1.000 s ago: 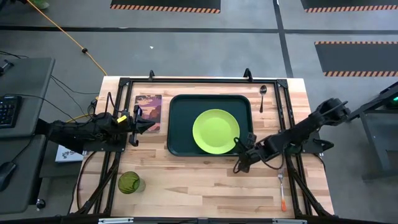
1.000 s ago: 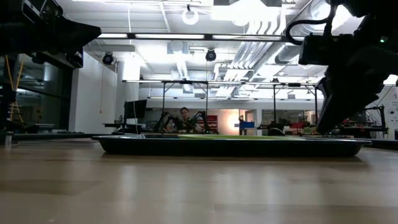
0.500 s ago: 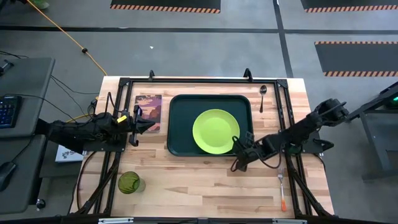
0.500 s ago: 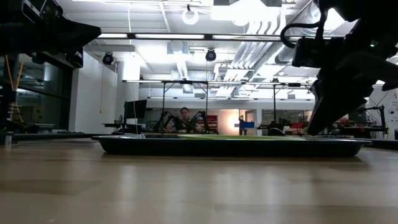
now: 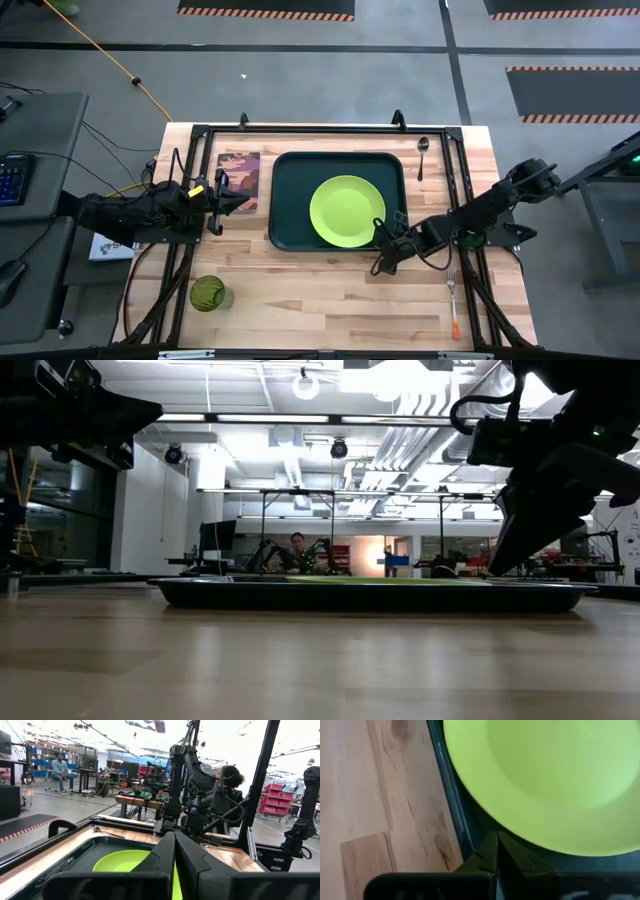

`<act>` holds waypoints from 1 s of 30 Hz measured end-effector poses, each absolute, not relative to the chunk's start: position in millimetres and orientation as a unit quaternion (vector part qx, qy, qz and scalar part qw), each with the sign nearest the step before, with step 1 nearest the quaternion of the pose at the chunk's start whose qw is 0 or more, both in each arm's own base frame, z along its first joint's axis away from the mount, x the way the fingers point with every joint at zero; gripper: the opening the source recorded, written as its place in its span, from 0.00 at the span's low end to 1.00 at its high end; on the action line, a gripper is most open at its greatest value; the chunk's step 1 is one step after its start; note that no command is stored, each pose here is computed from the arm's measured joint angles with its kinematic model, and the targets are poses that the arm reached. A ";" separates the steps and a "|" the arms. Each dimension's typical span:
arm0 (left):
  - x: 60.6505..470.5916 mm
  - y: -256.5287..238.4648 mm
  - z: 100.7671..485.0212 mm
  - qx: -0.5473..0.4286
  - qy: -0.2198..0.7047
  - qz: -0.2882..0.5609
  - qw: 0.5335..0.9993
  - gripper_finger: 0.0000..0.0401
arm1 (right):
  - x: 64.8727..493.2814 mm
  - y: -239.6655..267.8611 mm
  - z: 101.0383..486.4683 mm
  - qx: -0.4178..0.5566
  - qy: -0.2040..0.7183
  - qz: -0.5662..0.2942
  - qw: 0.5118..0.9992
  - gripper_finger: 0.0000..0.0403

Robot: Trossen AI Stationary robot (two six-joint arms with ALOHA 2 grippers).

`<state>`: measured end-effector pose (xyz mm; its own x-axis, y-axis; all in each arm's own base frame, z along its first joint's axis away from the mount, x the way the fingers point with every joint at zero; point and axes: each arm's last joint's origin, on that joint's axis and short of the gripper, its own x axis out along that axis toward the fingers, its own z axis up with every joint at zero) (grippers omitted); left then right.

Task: Pick and place plate/cup/fork/spoon on tray
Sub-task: Put the green plate on the black serving tray

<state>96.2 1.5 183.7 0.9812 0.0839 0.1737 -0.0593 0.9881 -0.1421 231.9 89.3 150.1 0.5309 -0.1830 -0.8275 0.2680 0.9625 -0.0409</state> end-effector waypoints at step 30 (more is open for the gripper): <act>96.2 1.5 183.7 -0.068 -0.090 0.036 0.993 0.01 | 281.9 38.6 123.6 0.007 0.406 -0.159 0.900 0.00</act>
<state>96.2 1.5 183.7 0.9813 0.0837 0.1736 -0.0591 0.9881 -0.1421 281.9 38.6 123.6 0.6196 -0.2812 -0.7328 0.2920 0.9492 -0.1174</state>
